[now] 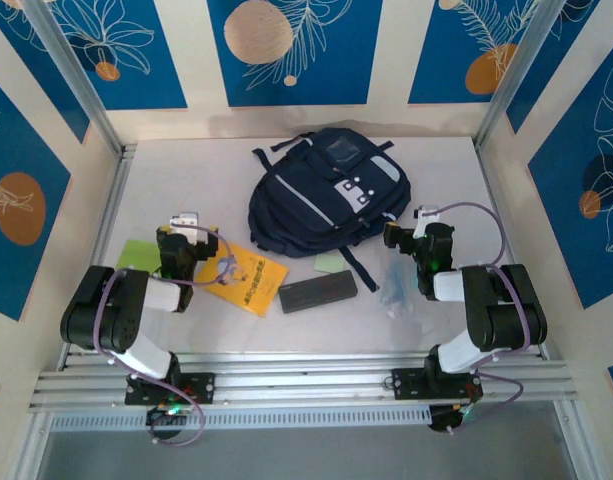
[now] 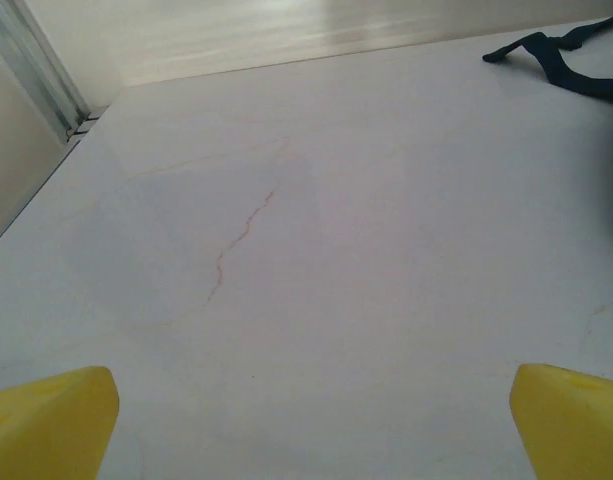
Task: Pack the student bag
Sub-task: Unzip the student bag at the top-center of the table.
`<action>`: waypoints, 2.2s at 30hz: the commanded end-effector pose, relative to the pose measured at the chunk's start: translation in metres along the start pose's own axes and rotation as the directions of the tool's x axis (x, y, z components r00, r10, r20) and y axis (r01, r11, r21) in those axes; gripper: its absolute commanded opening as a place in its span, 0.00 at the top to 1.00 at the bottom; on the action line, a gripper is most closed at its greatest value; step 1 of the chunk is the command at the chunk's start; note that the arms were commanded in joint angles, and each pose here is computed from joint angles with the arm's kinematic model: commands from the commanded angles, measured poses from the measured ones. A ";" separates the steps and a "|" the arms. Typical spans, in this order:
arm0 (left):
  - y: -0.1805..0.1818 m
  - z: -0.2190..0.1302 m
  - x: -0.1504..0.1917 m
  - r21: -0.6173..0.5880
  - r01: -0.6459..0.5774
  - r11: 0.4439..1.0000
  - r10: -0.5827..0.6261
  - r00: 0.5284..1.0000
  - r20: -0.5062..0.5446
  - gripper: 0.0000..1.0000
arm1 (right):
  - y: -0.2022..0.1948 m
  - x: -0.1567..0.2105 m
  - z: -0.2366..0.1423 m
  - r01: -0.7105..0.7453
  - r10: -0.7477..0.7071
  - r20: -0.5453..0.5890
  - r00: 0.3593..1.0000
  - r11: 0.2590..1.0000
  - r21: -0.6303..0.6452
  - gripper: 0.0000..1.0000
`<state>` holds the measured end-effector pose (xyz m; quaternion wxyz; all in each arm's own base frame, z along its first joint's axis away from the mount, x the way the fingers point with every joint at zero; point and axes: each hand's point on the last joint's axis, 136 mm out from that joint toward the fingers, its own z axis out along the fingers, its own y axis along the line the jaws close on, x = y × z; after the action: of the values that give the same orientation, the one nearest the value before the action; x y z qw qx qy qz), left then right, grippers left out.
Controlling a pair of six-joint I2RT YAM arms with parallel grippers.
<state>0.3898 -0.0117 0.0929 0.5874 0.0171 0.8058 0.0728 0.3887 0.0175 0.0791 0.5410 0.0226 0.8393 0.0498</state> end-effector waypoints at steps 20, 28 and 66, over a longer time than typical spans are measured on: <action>0.005 0.003 -0.003 -0.015 0.023 1.000 -0.023 1.000 -0.002 0.00 | -0.002 -0.017 0.001 -0.006 0.006 0.052 0.999 1.000 -0.006 0.01; 0.008 -0.010 -0.040 -0.029 -0.015 0.999 0.014 0.999 -0.031 0.00 | -0.013 -0.054 -0.011 -0.025 0.028 -0.020 0.999 0.989 0.142 0.03; -0.242 0.039 -0.045 0.426 0.318 0.847 -0.143 0.908 -0.395 0.00 | 0.082 -0.039 0.049 -0.830 0.665 -0.586 0.462 0.557 -0.022 1.00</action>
<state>0.4226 -0.2310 0.0641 0.3720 0.0016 0.9090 -0.1882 0.4557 0.0734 0.0589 0.2141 0.3291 0.8549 0.3392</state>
